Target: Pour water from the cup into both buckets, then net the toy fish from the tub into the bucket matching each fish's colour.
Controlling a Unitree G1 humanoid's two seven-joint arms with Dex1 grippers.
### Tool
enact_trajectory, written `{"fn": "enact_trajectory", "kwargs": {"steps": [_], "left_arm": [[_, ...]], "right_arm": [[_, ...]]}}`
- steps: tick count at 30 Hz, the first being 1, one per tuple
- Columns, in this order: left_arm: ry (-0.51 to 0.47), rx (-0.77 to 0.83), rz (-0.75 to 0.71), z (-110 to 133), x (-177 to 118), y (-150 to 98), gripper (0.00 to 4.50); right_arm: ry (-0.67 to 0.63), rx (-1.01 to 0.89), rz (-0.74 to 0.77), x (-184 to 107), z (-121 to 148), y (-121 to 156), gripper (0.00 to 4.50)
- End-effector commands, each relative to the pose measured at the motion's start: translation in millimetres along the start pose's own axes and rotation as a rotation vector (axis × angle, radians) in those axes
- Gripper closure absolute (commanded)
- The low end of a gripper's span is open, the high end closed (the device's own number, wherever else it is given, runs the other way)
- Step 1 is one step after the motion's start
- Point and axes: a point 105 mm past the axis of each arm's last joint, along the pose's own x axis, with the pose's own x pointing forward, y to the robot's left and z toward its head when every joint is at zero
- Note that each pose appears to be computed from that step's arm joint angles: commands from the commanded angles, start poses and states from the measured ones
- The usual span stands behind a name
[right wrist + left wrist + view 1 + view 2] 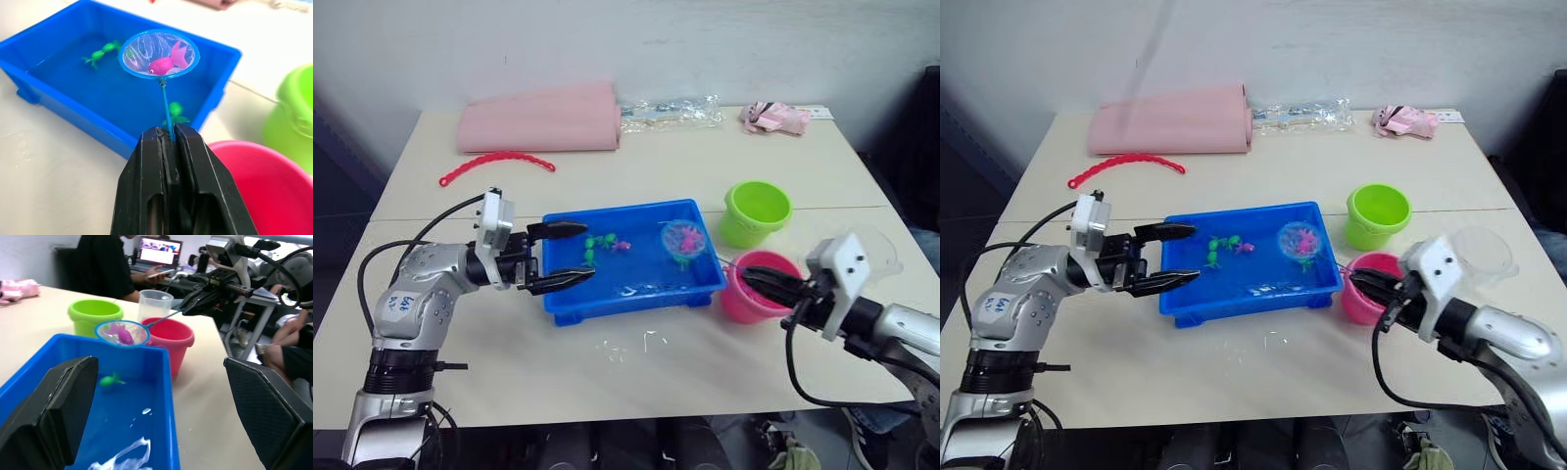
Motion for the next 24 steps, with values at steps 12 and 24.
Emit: {"fn": "enact_trajectory", "kwargs": {"steps": [12,24], "left_arm": [[-0.042,-0.005,-0.151,-3,22,1,0.03],[-0.046,0.001,-0.199,-3,33,-1,0.03]], "right_arm": [[0.031,-0.124,-0.229,-103,-3,-9,4.50],[0.208,-0.558,-0.303,-111,-43,-16,4.50]]}}
